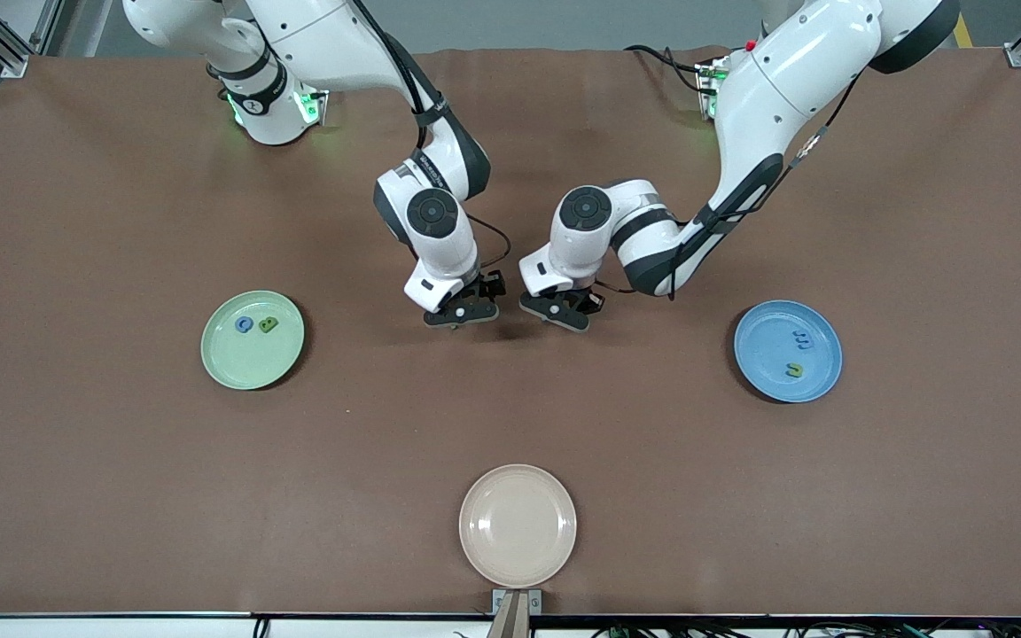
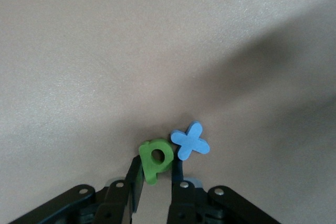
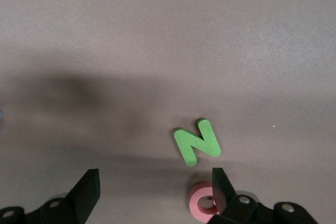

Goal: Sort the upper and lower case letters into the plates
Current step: 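Grasp the green p with the left gripper while the right gripper reaches N, then place the p on the blue plate while the right gripper grasps N, then place the green N on the green plate while the left gripper reaches x, then grasp the blue x with the left gripper while the right gripper reaches D, then place the x on the blue plate while the right gripper grasps D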

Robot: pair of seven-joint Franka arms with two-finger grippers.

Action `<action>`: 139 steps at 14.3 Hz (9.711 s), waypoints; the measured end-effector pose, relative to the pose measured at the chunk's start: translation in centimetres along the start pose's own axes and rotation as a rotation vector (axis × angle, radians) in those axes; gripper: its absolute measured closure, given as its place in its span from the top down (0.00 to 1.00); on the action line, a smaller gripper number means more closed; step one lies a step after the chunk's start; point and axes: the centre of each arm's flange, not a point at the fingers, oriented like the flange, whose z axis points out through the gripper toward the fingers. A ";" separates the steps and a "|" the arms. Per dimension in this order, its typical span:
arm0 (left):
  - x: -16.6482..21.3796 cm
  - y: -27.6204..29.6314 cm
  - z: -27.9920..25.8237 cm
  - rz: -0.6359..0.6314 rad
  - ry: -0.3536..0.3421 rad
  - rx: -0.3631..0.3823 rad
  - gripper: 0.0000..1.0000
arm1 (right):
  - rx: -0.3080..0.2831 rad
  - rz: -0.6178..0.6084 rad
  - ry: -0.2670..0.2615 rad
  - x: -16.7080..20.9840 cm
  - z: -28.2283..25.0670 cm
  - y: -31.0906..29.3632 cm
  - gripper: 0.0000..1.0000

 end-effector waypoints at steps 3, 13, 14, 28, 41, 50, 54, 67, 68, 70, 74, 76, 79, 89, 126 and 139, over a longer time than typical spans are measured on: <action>0.2 -0.2 0.0 -0.004 0.002 0.000 0.26 | -0.010 -0.004 -0.004 0.1 0.9 0.4 0.82; 2.4 -3.3 -1.7 -0.054 0.045 0.010 0.26 | -0.017 -0.010 -0.001 0.6 1.4 1.1 0.60; 2.9 -4.4 -2.5 -0.066 0.056 0.019 0.26 | -0.016 -0.022 -0.001 0.6 1.4 1.2 0.59; -1.8 -26.8 -8.7 -0.261 0.008 0.089 0.26 | -0.021 -0.153 -0.003 2.6 1.3 4.5 0.66; -9.1 -38.4 -4.7 -0.161 -0.041 0.137 0.26 | -0.028 -0.201 0.004 2.8 1.1 4.5 0.50; -9.1 -38.0 -3.2 -0.128 -0.025 0.104 0.29 | -0.062 -0.115 -0.091 4.5 -0.3 9.2 0.33; -7.4 -37.6 -5.0 -0.112 0.015 0.118 0.52 | -0.023 -0.102 -0.130 8.0 -7.1 20.2 0.33; 2.6 -8.6 -10.6 -0.395 0.034 0.056 1.00 | -0.075 -0.235 -0.033 4.4 -4.0 41.9 0.33; 3.2 -6.9 -9.6 -0.413 0.026 0.055 1.00 | -0.075 -0.232 -0.039 4.3 -3.6 42.2 0.33; 4.0 -3.7 -7.5 -0.435 -0.005 0.047 1.00 | -0.076 -0.214 -0.053 4.0 -2.8 43.2 0.33; 4.1 0.6 -4.8 -0.450 -0.064 0.029 1.00 | -0.076 -0.194 -0.061 3.8 -2.3 44.4 0.48; 4.4 1.2 -4.2 -0.452 -0.050 0.009 1.00 | -0.065 -0.196 -0.083 4.1 -2.5 44.0 0.67; 4.8 1.0 -3.2 -0.462 -0.051 -0.015 1.00 | 0.000 -0.112 -0.154 5.5 -4.5 42.7 0.96; 4.0 1.8 -0.7 -0.449 -0.087 -0.031 0.76 | -0.044 0.378 -0.152 5.6 -7.8 22.2 1.00; 0.3 -23.1 -11.0 -0.312 -0.116 0.107 0.27 | -0.028 0.904 0.045 -2.9 1.0 2.6 0.36; -11.0 -36.3 -3.3 -0.193 -0.067 0.129 0.27 | -0.108 0.631 -0.023 3.1 -7.8 19.7 0.36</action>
